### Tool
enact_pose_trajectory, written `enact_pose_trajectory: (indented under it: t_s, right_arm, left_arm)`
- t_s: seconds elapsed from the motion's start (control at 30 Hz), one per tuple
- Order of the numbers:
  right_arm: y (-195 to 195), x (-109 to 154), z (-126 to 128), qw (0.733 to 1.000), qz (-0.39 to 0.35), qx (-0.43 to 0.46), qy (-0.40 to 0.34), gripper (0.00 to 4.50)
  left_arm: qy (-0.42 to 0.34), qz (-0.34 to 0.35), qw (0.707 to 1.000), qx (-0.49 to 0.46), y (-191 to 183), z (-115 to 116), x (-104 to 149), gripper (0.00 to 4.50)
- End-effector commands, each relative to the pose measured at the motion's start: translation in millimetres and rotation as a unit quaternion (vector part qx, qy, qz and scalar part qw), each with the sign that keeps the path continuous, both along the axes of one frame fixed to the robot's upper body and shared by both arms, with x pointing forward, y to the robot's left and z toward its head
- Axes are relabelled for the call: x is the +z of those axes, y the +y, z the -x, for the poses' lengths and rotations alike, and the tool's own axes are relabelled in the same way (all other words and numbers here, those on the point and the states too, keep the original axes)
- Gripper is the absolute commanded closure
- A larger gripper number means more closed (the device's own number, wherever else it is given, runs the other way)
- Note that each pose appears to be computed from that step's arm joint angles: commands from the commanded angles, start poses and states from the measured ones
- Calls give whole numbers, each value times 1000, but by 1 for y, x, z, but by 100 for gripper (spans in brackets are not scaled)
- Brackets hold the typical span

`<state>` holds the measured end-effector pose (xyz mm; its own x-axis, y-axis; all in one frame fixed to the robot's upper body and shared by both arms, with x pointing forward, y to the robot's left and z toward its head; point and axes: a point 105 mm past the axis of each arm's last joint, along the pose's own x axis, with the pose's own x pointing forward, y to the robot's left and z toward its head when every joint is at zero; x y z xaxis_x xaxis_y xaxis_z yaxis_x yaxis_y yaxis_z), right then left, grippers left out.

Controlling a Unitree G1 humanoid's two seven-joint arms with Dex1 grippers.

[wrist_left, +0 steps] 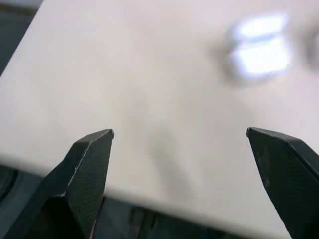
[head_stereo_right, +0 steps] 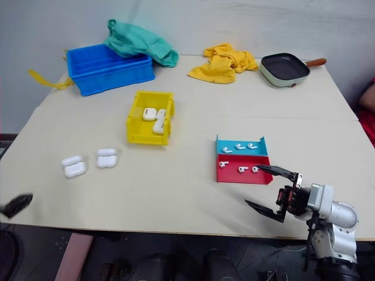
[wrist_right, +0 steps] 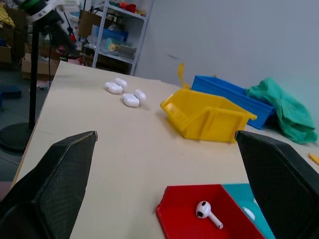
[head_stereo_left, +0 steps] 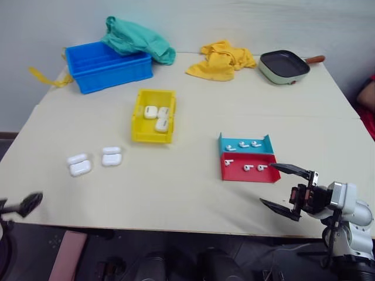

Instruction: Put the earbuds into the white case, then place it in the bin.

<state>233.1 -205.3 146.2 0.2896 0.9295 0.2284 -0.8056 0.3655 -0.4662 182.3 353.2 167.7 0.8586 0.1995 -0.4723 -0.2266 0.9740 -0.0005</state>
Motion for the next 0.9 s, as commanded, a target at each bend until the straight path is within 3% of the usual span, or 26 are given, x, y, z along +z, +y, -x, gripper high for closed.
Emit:
enact_pose_trajectory:
  t_s: [0.03,0.2,0.3,0.9]
  right_arm:
    - [-4,5,2,1000,15,11,-11,0]
    - [-5,5,2,1000,16,3,-13,0]
    - [-4,4,3,1000,13,-6,-14,0]
    - [-5,0,16,999,11,-38,-6,0]
  left_arm:
    - [18,-18,1000,6,-18,-30,5,1]
    - [-17,-27,996,80,-22,-68,12,1]
    - [29,-18,994,103,-28,-80,-13,1]
    - [46,23,989,139,-45,-101,-35,1]
